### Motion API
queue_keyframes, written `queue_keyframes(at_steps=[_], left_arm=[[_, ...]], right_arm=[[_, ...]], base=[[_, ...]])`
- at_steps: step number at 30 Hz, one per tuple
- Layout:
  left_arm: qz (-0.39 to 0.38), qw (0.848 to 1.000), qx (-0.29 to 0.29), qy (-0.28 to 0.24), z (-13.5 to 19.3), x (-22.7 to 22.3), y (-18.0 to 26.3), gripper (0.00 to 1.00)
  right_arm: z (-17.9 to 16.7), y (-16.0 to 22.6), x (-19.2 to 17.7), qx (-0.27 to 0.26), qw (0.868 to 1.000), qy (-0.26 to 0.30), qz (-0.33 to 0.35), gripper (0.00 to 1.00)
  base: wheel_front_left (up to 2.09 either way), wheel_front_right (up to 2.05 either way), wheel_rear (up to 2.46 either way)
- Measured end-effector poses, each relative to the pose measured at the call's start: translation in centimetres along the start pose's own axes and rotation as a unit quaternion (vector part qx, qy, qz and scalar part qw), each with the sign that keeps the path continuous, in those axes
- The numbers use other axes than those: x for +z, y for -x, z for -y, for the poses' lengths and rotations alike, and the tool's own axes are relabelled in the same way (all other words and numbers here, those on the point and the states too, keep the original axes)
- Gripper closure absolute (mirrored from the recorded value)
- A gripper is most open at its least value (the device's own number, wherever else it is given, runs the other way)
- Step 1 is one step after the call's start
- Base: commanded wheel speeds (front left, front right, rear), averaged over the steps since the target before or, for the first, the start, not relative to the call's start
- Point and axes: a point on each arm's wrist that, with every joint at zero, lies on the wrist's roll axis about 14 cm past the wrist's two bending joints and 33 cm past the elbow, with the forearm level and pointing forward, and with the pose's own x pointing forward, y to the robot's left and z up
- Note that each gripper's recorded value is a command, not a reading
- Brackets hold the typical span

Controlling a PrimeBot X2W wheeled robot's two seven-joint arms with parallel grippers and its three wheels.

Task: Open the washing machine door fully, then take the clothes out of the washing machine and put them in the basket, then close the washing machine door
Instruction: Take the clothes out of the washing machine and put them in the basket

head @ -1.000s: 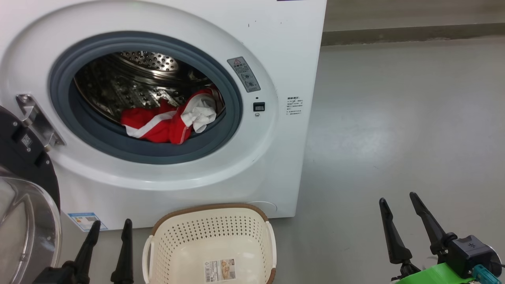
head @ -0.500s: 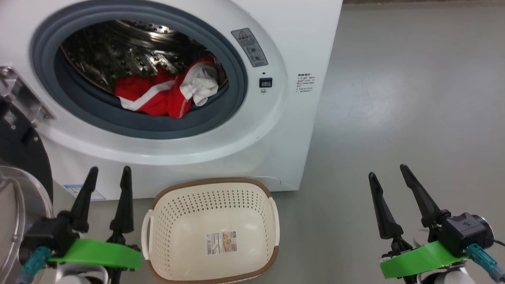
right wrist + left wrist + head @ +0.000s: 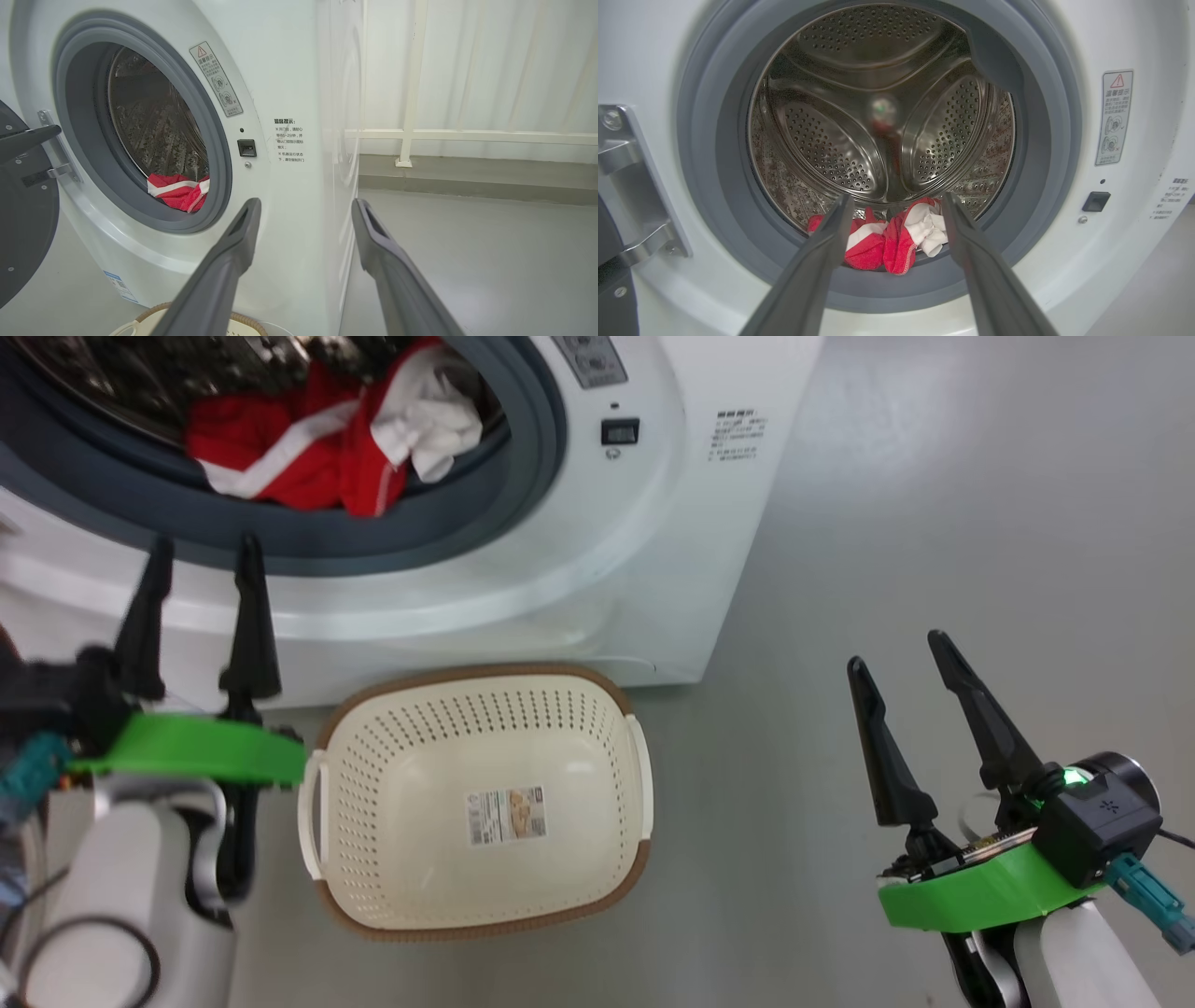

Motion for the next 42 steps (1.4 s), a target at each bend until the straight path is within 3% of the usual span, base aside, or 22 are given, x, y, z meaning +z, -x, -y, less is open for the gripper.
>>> queue_keyframes(at_steps=[12, 28, 42], left_arm=[[-0.036, 0.999, -0.009, -0.004, 0.7, -4.2, -7.5, 0.0], [-0.12, 0.993, 0.014, -0.009, 0.2, -9.9, -13.6, 0.0], [-0.264, 0.957, 0.047, -0.106, -2.0, -15.1, -13.8, 0.0]], right_arm=[[2.0, -1.7, -3.5, -0.017, 0.999, -0.006, -0.032, 0.0], [3.4, -2.7, -6.2, -0.028, 0.998, -0.008, -0.057, 0.0], [4.4, -2.1, -6.5, -0.042, 0.997, -0.009, -0.067, 0.0]], base=[[0.0, 0.0, 0.0], [0.0, 0.0, 0.0], [0.0, 0.0, 0.0]])
